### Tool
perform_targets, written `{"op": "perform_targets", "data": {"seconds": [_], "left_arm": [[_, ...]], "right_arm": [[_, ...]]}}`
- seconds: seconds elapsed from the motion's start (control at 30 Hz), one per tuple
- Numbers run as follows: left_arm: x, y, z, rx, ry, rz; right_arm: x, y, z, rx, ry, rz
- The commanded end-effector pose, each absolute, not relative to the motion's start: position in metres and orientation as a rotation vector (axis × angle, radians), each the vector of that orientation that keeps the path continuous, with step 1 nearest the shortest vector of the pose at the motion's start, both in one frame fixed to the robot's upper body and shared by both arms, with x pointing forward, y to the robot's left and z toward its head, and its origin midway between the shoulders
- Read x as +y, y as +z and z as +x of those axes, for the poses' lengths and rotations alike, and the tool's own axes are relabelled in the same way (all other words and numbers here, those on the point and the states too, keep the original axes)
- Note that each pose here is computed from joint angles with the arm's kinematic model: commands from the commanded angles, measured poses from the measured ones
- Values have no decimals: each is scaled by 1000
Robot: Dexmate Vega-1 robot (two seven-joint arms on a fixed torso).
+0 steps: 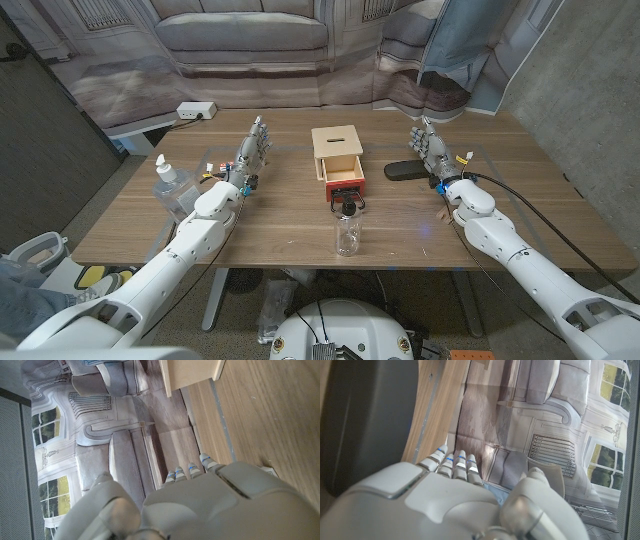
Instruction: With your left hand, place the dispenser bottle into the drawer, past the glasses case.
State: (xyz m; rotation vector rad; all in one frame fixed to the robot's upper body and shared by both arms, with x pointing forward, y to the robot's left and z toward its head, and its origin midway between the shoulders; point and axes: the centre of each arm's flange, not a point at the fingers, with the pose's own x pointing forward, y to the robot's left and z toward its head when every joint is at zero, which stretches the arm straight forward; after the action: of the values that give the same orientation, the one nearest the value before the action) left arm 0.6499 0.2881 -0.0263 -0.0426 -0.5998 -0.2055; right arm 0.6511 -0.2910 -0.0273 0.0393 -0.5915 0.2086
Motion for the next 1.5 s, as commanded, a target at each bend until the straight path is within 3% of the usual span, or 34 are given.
{"op": "perform_targets", "data": {"seconds": [0.03,0.6,1.5], "left_arm": [[285,-25,648,-598,-203,-41],[280,-22,648,-594,-215,-35],[289,-4,619,-612,-205,35]], "right_arm": [[-294,-25,651,-585,202,39],[-299,-29,649,-588,193,53],[-298,-32,650,-570,203,58]]}}
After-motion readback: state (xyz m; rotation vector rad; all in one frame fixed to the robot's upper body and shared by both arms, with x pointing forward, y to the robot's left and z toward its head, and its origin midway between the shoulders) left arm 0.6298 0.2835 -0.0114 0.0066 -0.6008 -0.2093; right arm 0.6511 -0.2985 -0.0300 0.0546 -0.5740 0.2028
